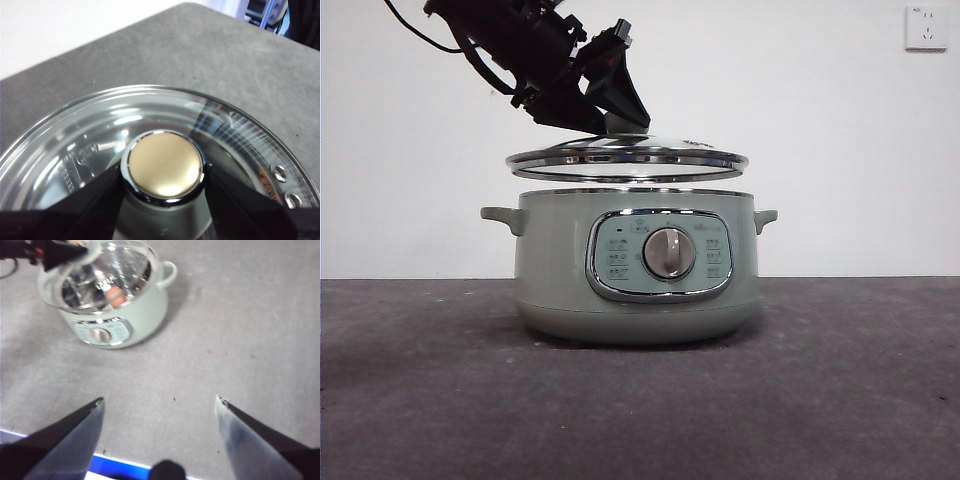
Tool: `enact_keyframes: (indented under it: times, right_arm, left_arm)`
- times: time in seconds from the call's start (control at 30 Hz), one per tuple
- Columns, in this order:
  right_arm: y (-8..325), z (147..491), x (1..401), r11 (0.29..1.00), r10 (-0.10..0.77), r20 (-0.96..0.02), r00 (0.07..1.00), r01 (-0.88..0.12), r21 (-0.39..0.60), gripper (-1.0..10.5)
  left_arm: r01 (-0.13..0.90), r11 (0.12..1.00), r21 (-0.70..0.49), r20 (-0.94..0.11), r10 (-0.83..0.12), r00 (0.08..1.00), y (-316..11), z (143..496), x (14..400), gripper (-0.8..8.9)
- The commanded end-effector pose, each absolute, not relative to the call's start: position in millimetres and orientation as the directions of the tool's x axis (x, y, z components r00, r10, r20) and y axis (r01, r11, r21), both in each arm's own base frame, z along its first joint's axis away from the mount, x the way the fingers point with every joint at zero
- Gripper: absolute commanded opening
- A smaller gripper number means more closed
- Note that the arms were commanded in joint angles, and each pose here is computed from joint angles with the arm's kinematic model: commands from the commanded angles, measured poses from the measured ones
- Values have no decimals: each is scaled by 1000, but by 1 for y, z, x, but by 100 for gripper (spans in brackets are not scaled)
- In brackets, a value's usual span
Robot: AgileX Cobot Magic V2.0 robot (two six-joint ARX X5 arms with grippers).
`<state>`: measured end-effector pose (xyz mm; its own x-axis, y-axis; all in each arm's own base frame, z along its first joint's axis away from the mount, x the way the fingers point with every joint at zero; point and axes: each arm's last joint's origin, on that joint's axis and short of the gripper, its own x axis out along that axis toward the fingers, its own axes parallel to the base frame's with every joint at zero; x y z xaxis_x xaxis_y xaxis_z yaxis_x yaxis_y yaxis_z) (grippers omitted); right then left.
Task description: Pick up the egg,open the lid,put the egg in the pot,close the lid
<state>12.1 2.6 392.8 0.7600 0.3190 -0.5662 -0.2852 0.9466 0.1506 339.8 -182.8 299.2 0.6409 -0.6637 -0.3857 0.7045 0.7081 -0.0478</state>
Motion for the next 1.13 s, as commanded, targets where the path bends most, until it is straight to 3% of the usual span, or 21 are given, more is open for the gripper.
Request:
enact_keyframes:
  times: [0.03,0.5,1.13]
  right_arm:
    - [3,384,13,952,303,-602,739,-265,153,374]
    - [8,376,21,952,301,-605,737,-265,151,374]
    - [8,376,21,954,298,-605,738,-258,155,374]
  left_arm:
    - [706,707,-41,-318,-679,661,-185,307,343,-8]
    - [687,725,-51,-361,-655,664,-192,278,360,-8]
    - [688,724,-51,-360,-656,663,-192,278,360,-9]
